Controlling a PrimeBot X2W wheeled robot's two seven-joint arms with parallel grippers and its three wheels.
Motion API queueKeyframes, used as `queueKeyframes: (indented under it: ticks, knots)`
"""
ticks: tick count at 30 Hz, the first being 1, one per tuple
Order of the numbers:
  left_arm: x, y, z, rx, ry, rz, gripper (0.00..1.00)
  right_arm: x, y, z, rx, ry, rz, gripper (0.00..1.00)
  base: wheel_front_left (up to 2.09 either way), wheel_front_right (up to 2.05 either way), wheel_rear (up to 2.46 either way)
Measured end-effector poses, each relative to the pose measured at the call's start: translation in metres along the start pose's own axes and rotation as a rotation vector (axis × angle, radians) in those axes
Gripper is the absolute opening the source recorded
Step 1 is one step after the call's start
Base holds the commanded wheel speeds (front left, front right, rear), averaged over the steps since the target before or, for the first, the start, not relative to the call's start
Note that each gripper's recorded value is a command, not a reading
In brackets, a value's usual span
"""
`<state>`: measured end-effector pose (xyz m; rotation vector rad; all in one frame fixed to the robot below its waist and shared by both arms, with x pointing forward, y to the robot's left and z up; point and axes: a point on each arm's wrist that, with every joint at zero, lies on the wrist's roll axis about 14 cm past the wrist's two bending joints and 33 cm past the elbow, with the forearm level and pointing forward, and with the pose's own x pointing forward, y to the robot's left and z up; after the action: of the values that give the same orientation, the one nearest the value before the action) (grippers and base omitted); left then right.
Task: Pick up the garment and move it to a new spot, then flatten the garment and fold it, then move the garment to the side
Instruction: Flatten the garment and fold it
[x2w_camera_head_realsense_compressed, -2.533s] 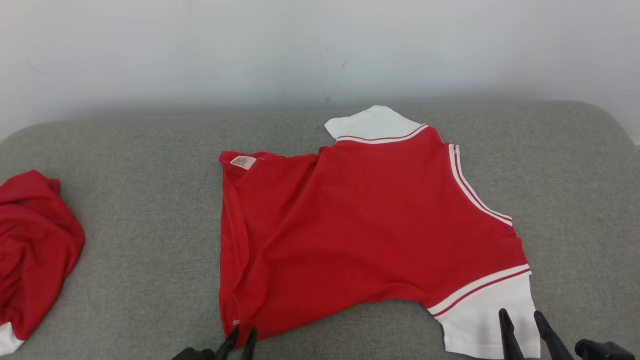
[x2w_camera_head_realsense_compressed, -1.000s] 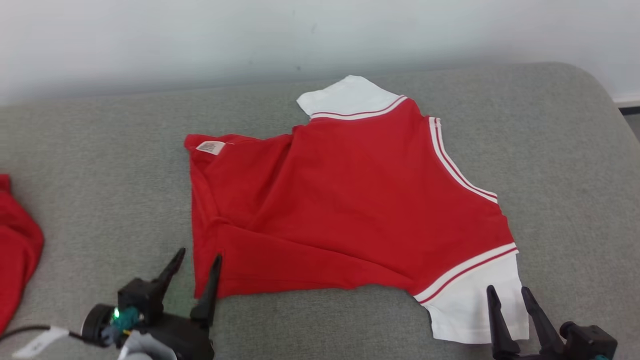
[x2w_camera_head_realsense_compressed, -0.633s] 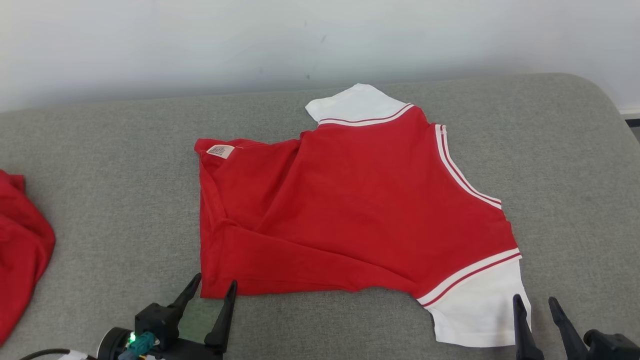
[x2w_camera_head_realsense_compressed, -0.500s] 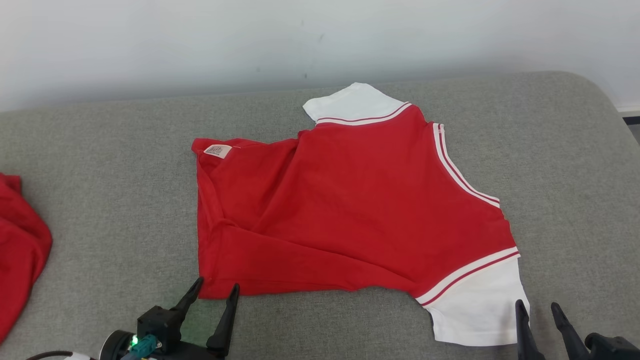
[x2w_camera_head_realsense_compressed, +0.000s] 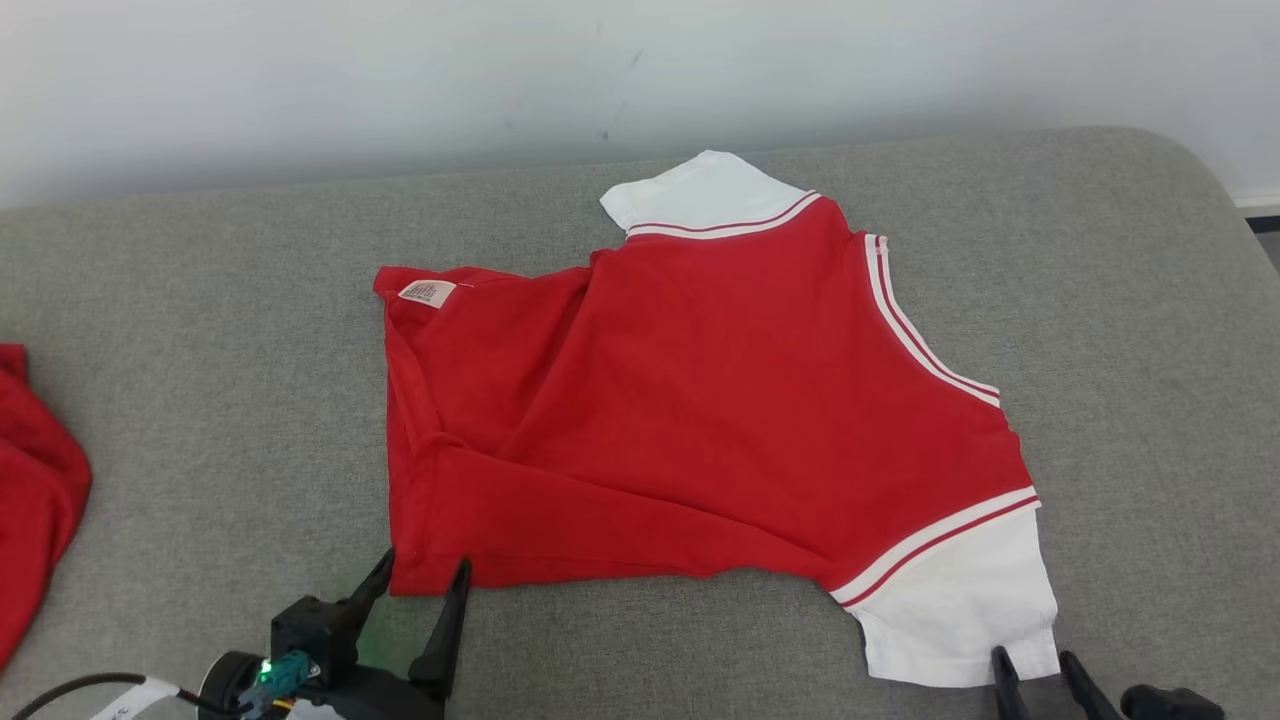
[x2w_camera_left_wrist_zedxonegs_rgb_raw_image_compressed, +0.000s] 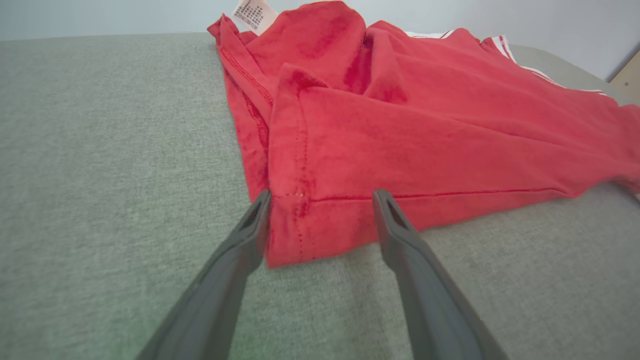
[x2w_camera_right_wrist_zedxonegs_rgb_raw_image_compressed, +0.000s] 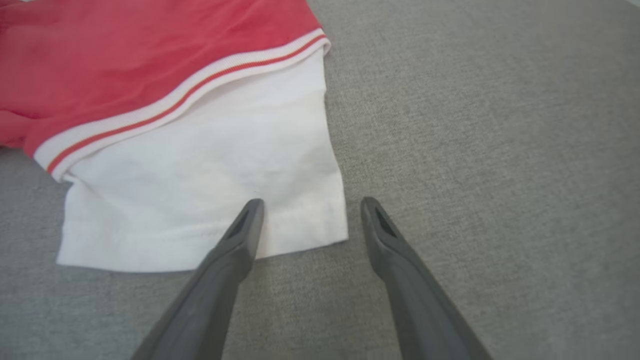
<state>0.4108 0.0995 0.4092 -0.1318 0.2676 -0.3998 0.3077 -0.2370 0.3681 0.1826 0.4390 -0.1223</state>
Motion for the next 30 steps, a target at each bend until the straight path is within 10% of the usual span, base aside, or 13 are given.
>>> queueKeyframes:
  ticks: [2,3,4,30]
  knots:
    - [0.001,-0.001,0.000,-0.009,-0.001,0.000,0.84,0.001,0.001,-0.003,0.003,0.017,0.002,0.98,0.00,0.00,0.00]
    - [0.003,-0.002,-0.001,-0.017,0.002,0.000,0.15,0.003,0.003,-0.005,0.006,0.026,0.007,0.45,0.00,0.00,0.00]
    - [0.004,-0.005,0.001,-0.011,0.000,-0.013,0.00,0.004,0.004,-0.005,0.006,0.030,0.011,0.00,0.00,0.00,0.00]
    - [-0.033,-0.005,0.020,-0.019,-0.109,0.032,0.00,-0.021,0.026,0.053,0.201,-0.138,0.103,0.00,0.00,0.00,0.00]
